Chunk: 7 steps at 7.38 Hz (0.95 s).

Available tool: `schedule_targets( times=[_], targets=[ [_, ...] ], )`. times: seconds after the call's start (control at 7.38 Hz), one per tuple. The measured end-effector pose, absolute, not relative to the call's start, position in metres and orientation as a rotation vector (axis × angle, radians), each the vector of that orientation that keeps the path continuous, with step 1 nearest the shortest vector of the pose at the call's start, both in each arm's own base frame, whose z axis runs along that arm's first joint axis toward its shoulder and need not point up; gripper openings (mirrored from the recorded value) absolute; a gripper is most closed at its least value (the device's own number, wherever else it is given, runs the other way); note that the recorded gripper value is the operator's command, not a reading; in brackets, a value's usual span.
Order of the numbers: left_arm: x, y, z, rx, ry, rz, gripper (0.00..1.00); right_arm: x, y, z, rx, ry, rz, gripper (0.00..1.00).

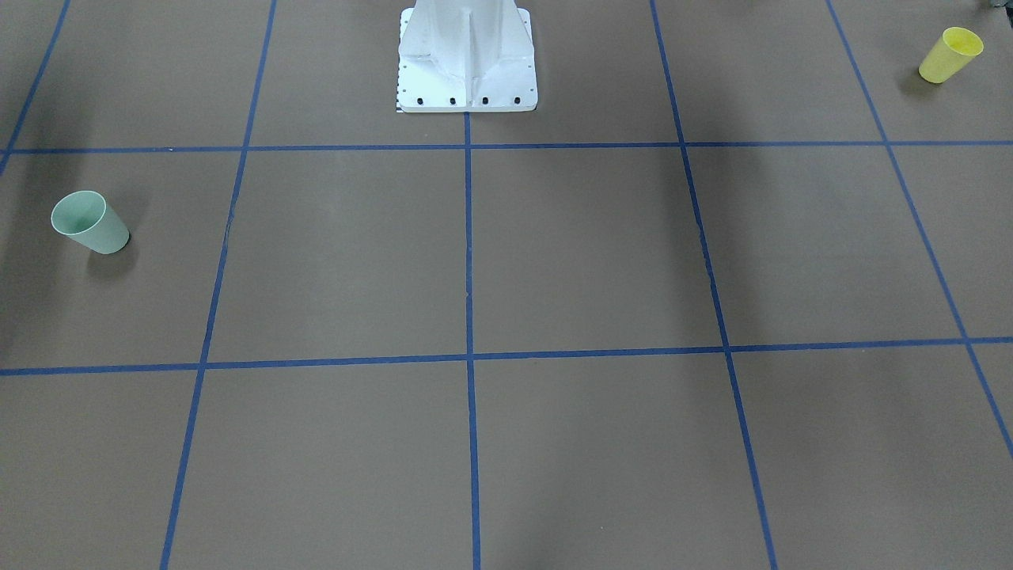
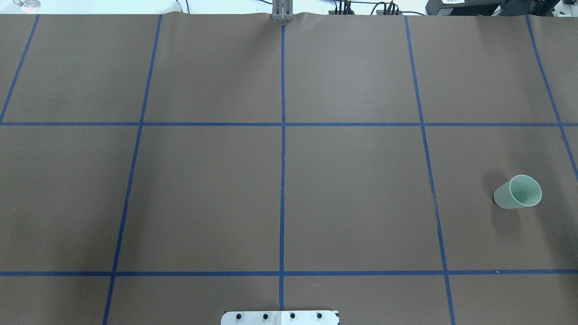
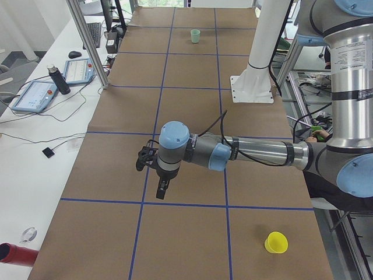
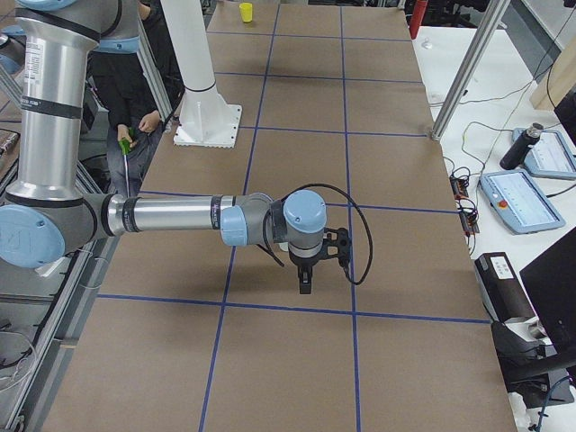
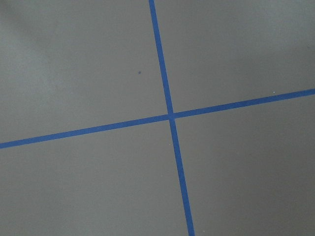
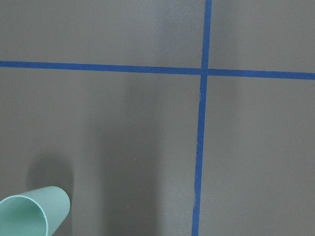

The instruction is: Transfer and stack yellow cup on green cup

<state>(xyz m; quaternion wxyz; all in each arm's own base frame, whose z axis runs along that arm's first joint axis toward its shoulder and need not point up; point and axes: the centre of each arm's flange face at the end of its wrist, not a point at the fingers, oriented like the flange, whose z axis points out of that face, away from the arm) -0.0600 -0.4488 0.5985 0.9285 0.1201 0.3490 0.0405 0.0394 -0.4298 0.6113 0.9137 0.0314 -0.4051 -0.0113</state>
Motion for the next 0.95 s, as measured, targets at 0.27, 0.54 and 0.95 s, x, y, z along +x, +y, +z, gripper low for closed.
schedule_targets(
  times=[0.27,0.54,0.95],
  targets=[
    [-0.0601,-0.4484,0.6014,0.241,0.715,0.081,1.00,0.0397,-0.4298,0.6116,0.064,-0.834,-0.022,0.99],
    [-0.0598,-0.4485,0.6020,0.241,0.716,0.082,1.00,0.0398,-0.4299,0.6116,0.063,-0.834,-0.021,0.99],
    [-0.0582,-0.4503,0.5964,0.254,0.718,0.080,1.00,0.0397,-0.4303,0.6099,0.066,-0.835,-0.022,0.99]
  ],
)
